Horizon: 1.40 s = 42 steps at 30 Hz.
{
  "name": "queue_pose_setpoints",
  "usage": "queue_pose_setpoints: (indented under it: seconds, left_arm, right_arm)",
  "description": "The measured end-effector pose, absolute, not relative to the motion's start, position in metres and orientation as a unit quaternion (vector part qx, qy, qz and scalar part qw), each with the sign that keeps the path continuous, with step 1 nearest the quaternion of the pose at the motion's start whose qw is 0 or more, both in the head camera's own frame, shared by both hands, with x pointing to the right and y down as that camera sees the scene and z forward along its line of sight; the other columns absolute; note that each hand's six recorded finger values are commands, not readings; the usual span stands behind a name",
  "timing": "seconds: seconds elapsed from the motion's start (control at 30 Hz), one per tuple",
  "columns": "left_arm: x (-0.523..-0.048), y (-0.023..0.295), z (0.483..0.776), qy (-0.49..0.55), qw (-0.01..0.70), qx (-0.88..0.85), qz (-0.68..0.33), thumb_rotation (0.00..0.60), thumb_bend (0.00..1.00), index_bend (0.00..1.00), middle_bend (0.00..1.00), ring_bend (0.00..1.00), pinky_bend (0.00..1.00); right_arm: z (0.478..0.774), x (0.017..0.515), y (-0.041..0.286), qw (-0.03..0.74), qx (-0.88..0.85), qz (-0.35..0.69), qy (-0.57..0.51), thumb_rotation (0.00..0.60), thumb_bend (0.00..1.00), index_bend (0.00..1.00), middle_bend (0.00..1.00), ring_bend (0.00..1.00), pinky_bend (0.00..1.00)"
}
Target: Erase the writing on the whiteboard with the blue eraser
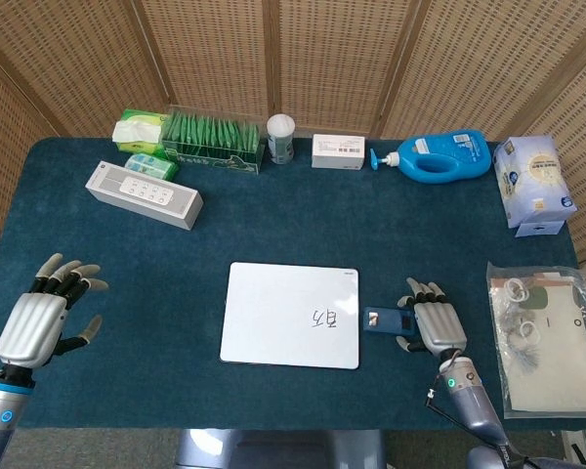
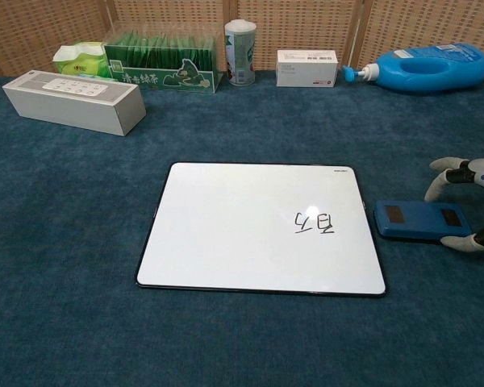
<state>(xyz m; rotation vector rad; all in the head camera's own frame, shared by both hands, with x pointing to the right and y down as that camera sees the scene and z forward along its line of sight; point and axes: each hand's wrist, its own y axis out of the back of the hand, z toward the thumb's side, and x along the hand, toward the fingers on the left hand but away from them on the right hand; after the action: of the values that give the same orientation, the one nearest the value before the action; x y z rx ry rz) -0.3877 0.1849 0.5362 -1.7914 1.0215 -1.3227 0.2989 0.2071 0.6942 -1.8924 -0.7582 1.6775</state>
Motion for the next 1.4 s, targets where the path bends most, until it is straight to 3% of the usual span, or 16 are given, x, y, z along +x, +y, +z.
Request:
queue_pose_setpoints:
  seconds: [0.5,0.73,0.83,1.4]
  left_arm:
    - [-0.389,0.185,0.538,0.394,0.338,-0.687,-0.509,0.600,0.44,0.32,0.23,0.17,0.04]
    - [-0.390,0.185,0.539,0.394,0.337,-0.687,-0.510,0.600,0.44,0.32,0.22,0.17,0.04]
    - [-0.390,0.185,0.540,0.395,0.336,-0.686,-0.510,0.600,0.44,0.32,0.22,0.17,0.04]
    - [-0.390,0.184,0.539,0.396,0.340,-0.683,-0.510,0.600,0.44,0.31,0.22,0.17,0.04]
  right_arm:
    - [0.693,0.298,0.203,0.249,-0.693,0.616,-0.279,0.531,0.27,0.34,0.05,0.00,0.00]
    - [0.693,0.298,0.201,0.247,-0.694,0.616,-0.280,0.599,0.27,0.51,0.08,0.00,0.00]
    - [0.692,0.297,0.200,0.246,-0.695,0.613,-0.283,0.600,0.27,0.59,0.12,0.00,0.00]
    - [0.677,0.279,0.189,0.205,-0.734,0.557,-0.329,0.600,0.27,0.74,0.18,0.00,0.00]
